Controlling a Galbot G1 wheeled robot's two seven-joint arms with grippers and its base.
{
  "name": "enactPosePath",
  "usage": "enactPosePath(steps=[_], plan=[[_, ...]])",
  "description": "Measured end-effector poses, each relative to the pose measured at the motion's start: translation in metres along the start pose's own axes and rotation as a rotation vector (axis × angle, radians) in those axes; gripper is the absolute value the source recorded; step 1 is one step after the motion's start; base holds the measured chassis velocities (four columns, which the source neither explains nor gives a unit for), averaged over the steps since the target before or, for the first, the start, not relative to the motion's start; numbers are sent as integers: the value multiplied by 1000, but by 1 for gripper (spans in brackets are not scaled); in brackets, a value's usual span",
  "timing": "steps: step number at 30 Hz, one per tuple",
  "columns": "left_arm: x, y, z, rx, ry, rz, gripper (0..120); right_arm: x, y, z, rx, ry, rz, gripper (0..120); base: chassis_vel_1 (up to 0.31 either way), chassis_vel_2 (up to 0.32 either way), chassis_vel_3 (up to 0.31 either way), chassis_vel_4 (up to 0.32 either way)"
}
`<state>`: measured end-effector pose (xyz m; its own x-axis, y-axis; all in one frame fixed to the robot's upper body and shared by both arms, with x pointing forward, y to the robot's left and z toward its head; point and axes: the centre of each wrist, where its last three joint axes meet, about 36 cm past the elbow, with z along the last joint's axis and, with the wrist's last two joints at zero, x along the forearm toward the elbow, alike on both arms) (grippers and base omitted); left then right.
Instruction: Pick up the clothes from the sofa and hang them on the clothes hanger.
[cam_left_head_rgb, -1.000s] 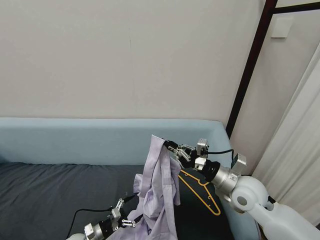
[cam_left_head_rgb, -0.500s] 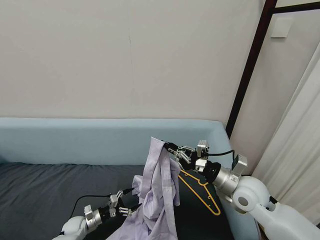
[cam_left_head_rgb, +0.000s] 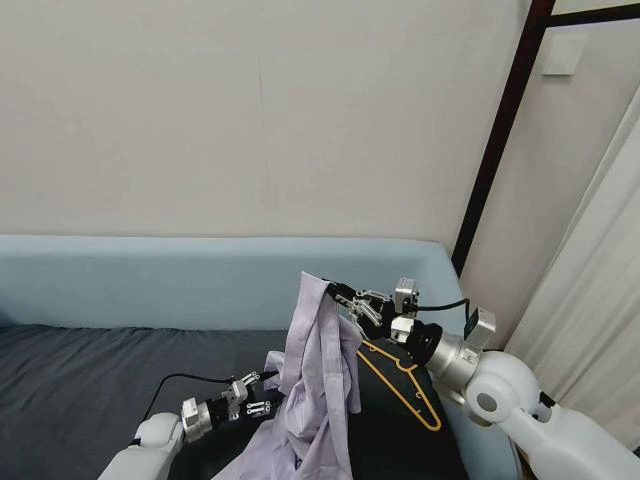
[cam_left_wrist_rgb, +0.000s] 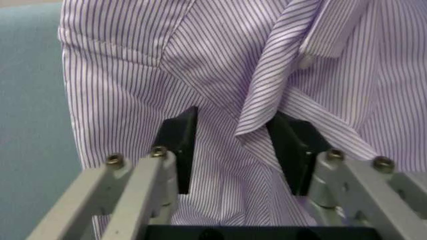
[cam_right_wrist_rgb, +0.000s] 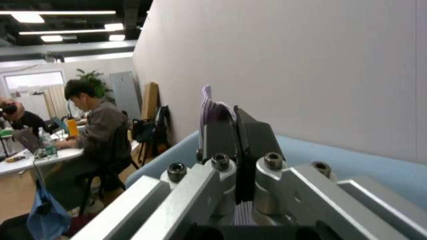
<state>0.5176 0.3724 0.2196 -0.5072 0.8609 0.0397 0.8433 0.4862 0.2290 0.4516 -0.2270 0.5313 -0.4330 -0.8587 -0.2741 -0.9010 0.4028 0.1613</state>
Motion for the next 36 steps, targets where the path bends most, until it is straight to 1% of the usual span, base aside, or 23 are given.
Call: enactPosePath(steps=[1,2,4,5,8,9,11,13,14,16,18,21,22,23,25,26,28,31,32,34,35,36], plan=[[0,0,0,0,-2,-1,36,0,0,0,0,0,1,0,0,0,0,0],[1,-1,0,2,-9,1,29,1,0,0,1,2,3,0,0,0,0,0],[5,0,-2,3,-21,11,19,2,0,1,2,3,7,0,0,0,0,0],[5,0,-2,3,-21,11,19,2,0,1,2,3,7,0,0,0,0,0],[17,3,-8,0,-41,23,6,2,-1,3,1,4,19,0,0,0,0,0],[17,3,-8,0,-41,23,6,2,-1,3,1,4,19,0,0,0,0,0],[29,6,-12,-5,-50,35,0,3,-2,4,1,5,36,0,0,0,0,0],[40,6,-15,-4,-51,50,0,3,-5,4,3,4,58,0,0,0,0,0],[40,6,-15,-4,-51,50,0,3,-5,4,3,4,58,0,0,0,0,0],[51,8,-20,-5,-63,70,0,4,-10,4,7,1,91,0,0,0,0,0],[54,8,-22,-6,-68,75,0,4,-11,4,8,0,106,0,0,0,0,0],[67,20,-46,-30,-120,115,0,5,-17,1,15,-21,200,0,0,0,0,0],[73,29,-60,-36,-152,110,0,6,-19,-3,18,-38,224,0,0,0,0,0],[73,29,-60,-36,-152,110,0,6,-19,-3,18,-38,224,0,0,0,0,0],[86,51,-95,-34,-241,78,0,4,-23,-17,24,-95,243,0,0,0,0,0],[86,51,-95,-34,-241,78,0,4,-23,-17,24,-95,243,0,0,0,0,0],[92,67,-128,-37,-319,60,0,2,-24,-29,26,-142,236,0,0,0,0,0],[92,85,-186,-43,-467,21,0,-2,-24,-50,48,-206,217,0,0,0,0,0],[92,85,-186,-43,-467,21,0,-2,-24,-50,48,-206,217,0,0,0,0,0],[89,93,-220,-42,-567,-20,0,-6,-23,-59,56,-241,209,0,0,0,0,0],[86,97,-245,-38,-647,-63,0,-9,-22,-68,59,-270,204,0,0,0,0,0],[85,100,-262,-36,-693,-91,0,-12,-21,-75,61,-290,197,0,0,0,0,0]])
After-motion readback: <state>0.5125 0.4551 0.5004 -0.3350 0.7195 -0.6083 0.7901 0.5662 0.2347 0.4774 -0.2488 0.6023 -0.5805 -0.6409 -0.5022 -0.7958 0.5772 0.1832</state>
